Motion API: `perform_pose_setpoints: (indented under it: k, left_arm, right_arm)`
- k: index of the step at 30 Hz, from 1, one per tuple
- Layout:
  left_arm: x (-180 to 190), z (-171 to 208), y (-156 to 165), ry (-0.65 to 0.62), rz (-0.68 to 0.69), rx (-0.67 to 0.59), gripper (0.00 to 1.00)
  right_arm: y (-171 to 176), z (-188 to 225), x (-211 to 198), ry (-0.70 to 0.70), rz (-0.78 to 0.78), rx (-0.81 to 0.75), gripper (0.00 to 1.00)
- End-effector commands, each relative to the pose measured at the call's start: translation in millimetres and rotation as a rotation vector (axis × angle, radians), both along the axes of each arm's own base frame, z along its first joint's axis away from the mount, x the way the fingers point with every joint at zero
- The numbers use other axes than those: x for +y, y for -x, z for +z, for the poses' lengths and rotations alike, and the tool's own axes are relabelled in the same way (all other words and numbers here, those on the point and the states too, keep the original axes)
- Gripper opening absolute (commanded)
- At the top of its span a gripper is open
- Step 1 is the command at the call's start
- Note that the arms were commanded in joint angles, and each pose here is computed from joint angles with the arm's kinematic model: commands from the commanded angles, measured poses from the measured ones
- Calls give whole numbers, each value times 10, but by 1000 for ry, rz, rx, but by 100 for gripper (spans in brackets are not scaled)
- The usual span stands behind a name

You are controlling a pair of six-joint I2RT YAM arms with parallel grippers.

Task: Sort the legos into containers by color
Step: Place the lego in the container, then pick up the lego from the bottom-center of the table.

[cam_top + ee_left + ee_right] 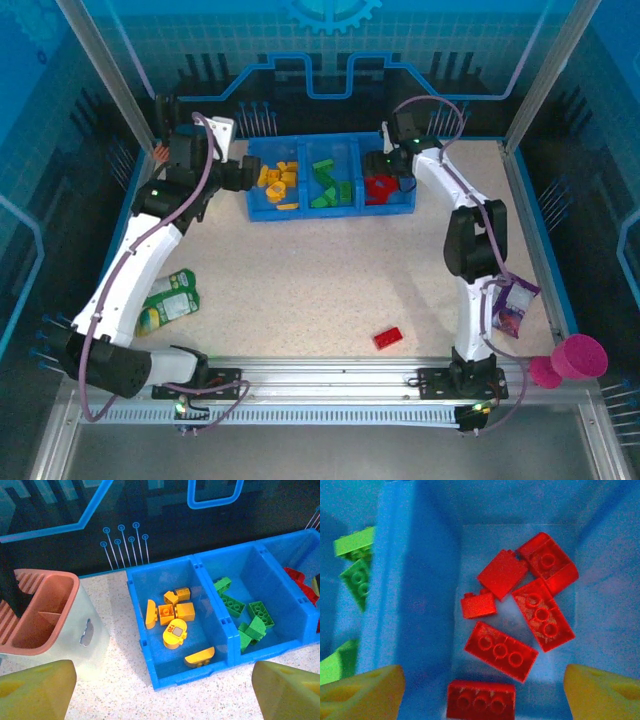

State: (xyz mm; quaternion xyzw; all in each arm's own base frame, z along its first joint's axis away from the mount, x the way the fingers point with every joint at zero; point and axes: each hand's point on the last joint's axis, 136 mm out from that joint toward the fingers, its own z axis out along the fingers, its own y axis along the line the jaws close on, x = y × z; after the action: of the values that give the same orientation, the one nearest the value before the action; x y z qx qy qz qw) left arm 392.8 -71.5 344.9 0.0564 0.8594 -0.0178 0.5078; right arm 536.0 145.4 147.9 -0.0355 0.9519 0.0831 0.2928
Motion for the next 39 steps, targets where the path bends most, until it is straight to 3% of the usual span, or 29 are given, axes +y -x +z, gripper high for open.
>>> perform_pose_setpoints:
  k: [1, 4, 8, 12, 15, 19, 23, 27, 35, 39]
  left_arm:
    - [14, 171, 87, 24, -4, -52, 92]
    - [19, 174, 116, 26, -5, -59, 93]
    - [44, 135, 143, 22, 4, -64, 93]
    - [38, 70, 141, 30, 6, -53, 94]
    - [27, 31, 121, 32, 3, -53, 94]
    - [-17, 3, 83, 50, -13, -39, 95]
    - [-56, -5, 60, 83, -28, -33, 95]
    - [-118, -84, 24, 135, -53, -20, 95]
    - [-80, -169, -50, 175, -48, 0, 96]
    - [-51, -195, -85, 178, -40, -3, 97]
  right_arm:
    - [326, 546, 165, -30, 167, -67, 86]
    - [785, 774, 188, 11, 292, -64, 86]
    - [1664, 858, 177, 36, 362, 25, 88]
    - [2569, 526, 95, -76, 119, 263, 85]
    - [3218, 168, -37, -48, -101, 347, 85]
    - [3873, -217, -138, -149, -388, 405, 85]
    - [4183, -482, -173, -276, -617, 419, 87]
    - [4309, -627, -120, -263, -729, 457, 88]
    - [4265, -967, 184, -478, -998, 502, 89]
    - [4235, -1013, 230, -465, -1066, 501, 89]
